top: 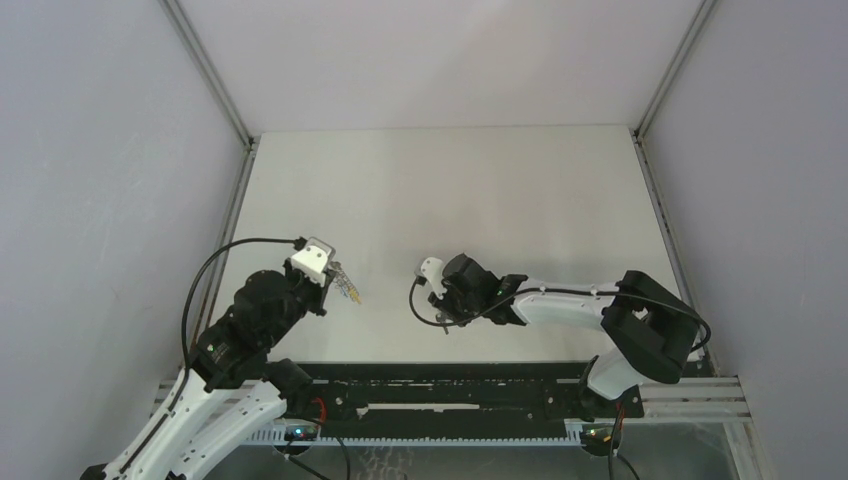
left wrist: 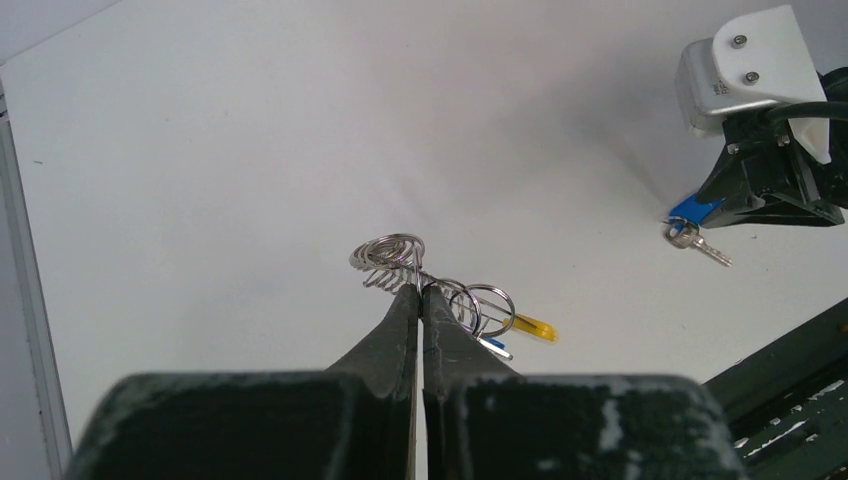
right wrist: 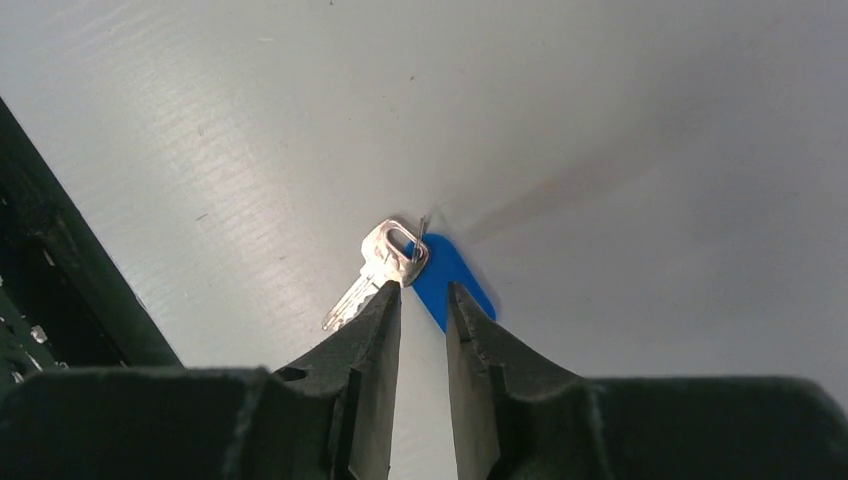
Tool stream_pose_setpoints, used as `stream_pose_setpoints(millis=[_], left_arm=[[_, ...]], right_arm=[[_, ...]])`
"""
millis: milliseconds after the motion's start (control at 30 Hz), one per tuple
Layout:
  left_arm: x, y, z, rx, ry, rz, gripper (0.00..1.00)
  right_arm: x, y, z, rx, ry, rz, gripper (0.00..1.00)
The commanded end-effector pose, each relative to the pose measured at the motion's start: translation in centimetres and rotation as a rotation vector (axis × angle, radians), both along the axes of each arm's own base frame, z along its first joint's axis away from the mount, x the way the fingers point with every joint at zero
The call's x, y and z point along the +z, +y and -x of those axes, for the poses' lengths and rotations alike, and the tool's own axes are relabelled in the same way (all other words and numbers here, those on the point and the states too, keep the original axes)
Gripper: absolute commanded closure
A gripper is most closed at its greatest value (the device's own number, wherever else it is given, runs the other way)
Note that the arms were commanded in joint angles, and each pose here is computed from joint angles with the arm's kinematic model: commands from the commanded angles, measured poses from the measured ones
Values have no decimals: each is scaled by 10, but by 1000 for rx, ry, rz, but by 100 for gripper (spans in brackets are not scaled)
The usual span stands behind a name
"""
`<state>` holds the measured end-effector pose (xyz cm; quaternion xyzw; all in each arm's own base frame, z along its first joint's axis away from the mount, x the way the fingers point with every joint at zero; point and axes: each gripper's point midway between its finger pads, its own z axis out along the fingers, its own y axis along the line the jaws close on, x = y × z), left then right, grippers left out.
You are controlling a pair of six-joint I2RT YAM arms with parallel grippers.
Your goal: Put the keys on the keyring
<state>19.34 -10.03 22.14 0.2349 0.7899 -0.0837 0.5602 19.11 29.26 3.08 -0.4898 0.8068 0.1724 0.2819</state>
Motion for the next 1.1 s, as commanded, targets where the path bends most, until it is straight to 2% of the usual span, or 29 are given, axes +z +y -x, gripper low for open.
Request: stream_pose_setpoints(millis=[0,367,1067], left_arm=[[11,-3,-6,-6,-55,27,100],[11,-3,-6,-2,-56,28,100],[11,-2,-7,3,-55,25,100]], right_arm=[[24,28,-18,-52,-91,-137,77],[7,25,-16,-73,-96,-125,82],[-11,14,-9,-108,-89,-92,85]])
